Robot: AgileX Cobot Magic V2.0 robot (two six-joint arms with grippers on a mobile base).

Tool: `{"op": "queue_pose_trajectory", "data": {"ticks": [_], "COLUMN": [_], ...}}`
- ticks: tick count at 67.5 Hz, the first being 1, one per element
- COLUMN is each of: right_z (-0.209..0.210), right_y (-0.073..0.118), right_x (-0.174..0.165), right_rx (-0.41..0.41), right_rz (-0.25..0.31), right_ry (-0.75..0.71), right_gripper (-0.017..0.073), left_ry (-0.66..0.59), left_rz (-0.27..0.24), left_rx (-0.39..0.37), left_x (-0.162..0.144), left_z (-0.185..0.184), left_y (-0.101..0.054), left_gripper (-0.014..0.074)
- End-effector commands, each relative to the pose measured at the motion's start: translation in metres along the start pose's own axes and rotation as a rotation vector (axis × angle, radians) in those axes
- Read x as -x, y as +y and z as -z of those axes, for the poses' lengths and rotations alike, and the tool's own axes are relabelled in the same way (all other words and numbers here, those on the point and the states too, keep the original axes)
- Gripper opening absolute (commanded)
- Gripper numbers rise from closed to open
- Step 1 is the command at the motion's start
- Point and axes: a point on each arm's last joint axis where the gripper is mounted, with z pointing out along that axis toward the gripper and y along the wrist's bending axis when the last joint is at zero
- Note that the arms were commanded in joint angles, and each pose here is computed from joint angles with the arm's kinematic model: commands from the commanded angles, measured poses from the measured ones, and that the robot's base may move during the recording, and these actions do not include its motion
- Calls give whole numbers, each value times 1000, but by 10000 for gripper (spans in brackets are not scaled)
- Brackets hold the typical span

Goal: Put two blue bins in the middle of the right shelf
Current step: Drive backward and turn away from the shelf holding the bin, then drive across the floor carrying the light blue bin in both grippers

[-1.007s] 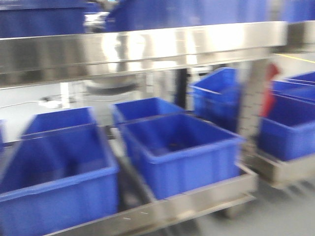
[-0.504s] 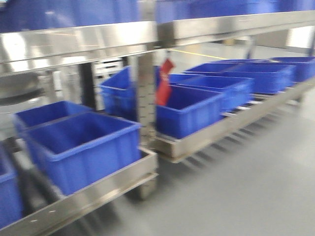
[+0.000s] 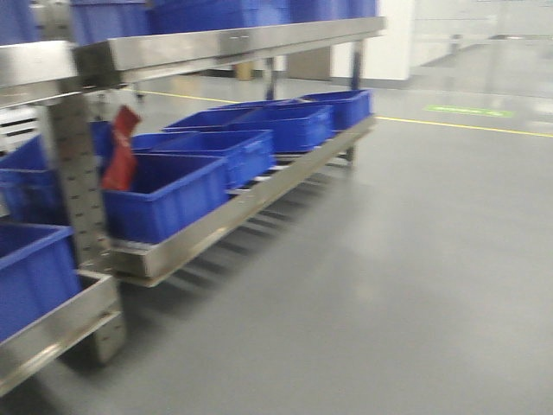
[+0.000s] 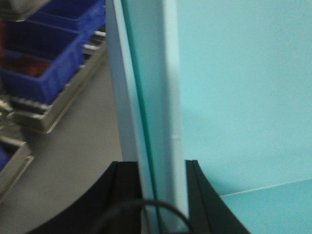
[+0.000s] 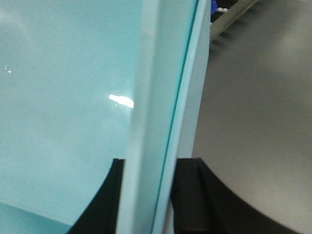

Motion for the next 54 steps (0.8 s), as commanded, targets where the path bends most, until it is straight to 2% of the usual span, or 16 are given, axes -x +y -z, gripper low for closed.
{"op": "queue_pose_trajectory", "data": {"ticks": [1, 54], "right_z": [12, 12], "right_y": [2, 2], "right_x": [12, 12], "right_rx": [10, 10], "right_rz": [8, 8], "right_ry": [-116, -116], "right_gripper": [-154, -154], "left_ry": [-114, -114], "left_rz": [11, 11], "left_rx": [-29, -29], "left_x": [13, 13], "left_z": [12, 12], "left_y": [-4, -4], "left_gripper": [-111, -111]}}
